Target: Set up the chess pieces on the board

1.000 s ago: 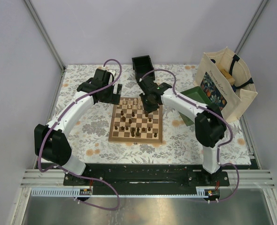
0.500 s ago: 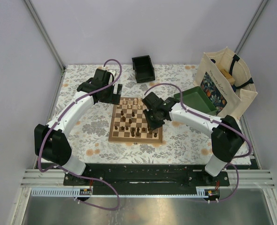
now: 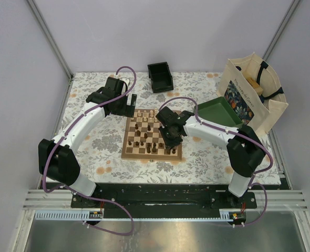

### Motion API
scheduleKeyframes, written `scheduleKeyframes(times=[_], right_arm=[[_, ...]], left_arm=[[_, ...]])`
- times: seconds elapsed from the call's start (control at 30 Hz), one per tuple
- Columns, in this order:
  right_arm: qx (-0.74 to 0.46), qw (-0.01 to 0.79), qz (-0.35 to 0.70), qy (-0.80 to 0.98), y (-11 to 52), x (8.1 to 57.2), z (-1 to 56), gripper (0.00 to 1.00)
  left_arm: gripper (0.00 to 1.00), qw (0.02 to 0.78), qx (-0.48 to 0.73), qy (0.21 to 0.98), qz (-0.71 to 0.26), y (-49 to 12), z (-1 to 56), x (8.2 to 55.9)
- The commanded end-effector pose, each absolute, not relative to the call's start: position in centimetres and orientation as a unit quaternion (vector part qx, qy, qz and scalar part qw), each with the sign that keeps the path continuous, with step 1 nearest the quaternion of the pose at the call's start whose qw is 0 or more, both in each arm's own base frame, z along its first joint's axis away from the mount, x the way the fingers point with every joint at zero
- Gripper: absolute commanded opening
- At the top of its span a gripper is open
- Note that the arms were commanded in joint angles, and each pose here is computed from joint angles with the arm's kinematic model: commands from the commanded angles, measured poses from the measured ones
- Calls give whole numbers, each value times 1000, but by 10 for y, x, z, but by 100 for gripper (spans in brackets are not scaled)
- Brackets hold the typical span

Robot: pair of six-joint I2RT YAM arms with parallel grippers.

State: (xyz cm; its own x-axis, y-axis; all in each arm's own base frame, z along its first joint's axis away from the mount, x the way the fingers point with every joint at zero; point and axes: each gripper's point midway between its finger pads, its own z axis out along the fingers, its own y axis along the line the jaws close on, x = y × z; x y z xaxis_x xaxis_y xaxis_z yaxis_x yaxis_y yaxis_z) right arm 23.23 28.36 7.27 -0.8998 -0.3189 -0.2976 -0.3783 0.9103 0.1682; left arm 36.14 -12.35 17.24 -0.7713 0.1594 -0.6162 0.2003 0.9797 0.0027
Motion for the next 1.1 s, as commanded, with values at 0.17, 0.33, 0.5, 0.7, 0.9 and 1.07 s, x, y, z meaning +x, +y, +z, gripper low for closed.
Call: scheduleKeyframes(times=[0.17, 0.33, 0.5, 0.7, 0.9, 1.07], right_arm=[[-203, 148, 123, 960, 300, 240, 74, 16], [-206, 147, 123, 960, 302, 242, 72, 16], [-207, 146, 125, 959, 303, 242, 72, 19], [-210, 149, 131, 957, 302, 239, 78, 32], [-206, 161, 150, 953, 305, 238, 97, 38], [-202, 171, 157, 952, 307, 240, 109, 41]], left_arm=[[99, 337, 91, 936, -39, -126, 179, 367], [99, 336, 92, 937, -39, -127, 178, 367], [99, 336, 92, 937, -39, -126, 178, 366], [99, 335, 92, 937, -38, -126, 177, 366], [99, 336, 91, 937, -39, -126, 178, 367], [99, 336, 91, 937, -39, -126, 178, 366]])
